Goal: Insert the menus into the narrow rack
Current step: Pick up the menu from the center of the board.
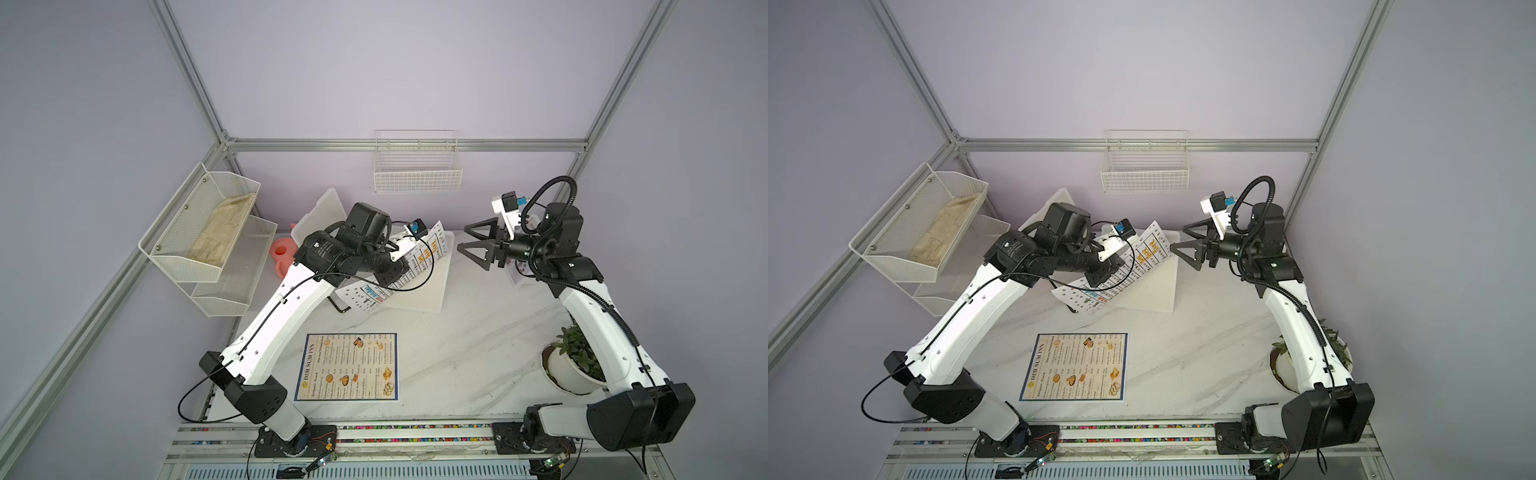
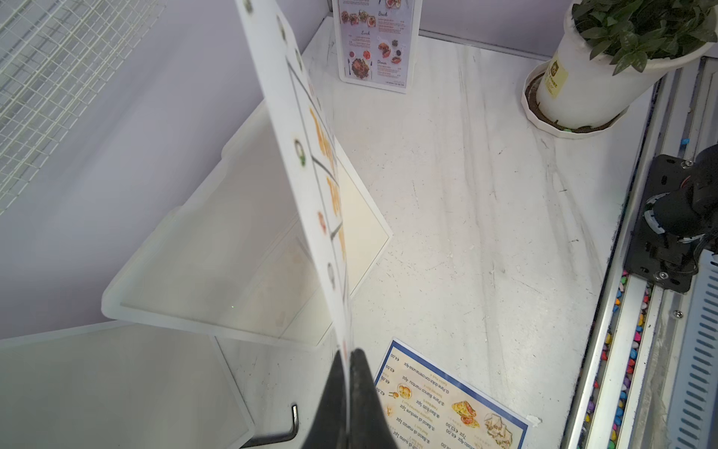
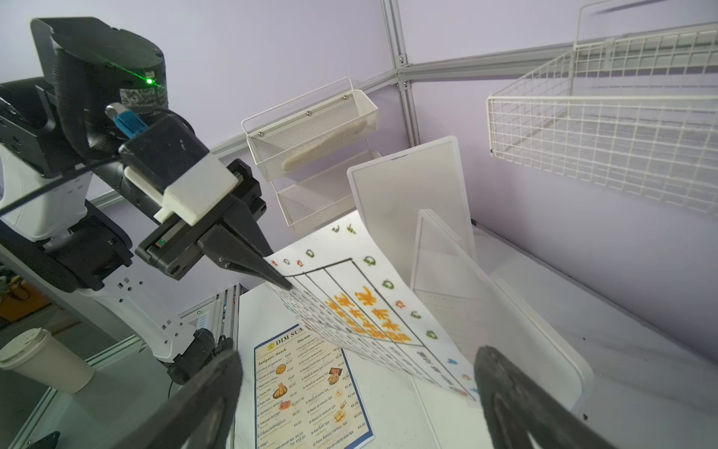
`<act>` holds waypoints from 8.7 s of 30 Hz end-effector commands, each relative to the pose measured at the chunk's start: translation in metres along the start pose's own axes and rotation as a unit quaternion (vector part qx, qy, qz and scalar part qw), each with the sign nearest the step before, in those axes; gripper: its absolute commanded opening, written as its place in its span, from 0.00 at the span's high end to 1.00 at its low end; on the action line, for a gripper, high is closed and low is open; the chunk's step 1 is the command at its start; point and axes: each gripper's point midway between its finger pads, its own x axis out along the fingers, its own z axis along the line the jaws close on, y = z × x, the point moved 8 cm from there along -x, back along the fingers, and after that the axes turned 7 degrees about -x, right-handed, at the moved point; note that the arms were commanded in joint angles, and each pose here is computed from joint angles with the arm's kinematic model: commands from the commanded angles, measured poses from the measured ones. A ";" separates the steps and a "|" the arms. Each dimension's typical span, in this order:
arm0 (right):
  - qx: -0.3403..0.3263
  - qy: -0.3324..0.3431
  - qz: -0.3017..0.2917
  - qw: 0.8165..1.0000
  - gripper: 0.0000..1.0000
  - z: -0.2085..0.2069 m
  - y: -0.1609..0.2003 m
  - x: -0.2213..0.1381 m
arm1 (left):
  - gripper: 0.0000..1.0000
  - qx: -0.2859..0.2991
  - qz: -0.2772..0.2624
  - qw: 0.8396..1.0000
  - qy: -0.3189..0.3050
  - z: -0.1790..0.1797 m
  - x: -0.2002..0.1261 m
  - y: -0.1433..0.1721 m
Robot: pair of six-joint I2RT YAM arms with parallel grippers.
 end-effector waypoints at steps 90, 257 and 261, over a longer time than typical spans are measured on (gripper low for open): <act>0.119 0.163 -0.082 0.976 1.00 -0.011 -0.026 0.029 | 0.00 -0.204 -0.187 0.924 -0.264 0.069 -0.059 -0.026; 0.013 -0.086 -0.052 0.995 0.21 0.013 0.022 0.051 | 1.00 -0.008 -0.190 0.981 0.049 -0.012 -0.130 -0.026; 0.005 -0.111 -0.048 0.993 0.19 0.019 0.017 0.049 | 1.00 0.001 -0.193 0.980 0.056 -0.017 -0.133 -0.027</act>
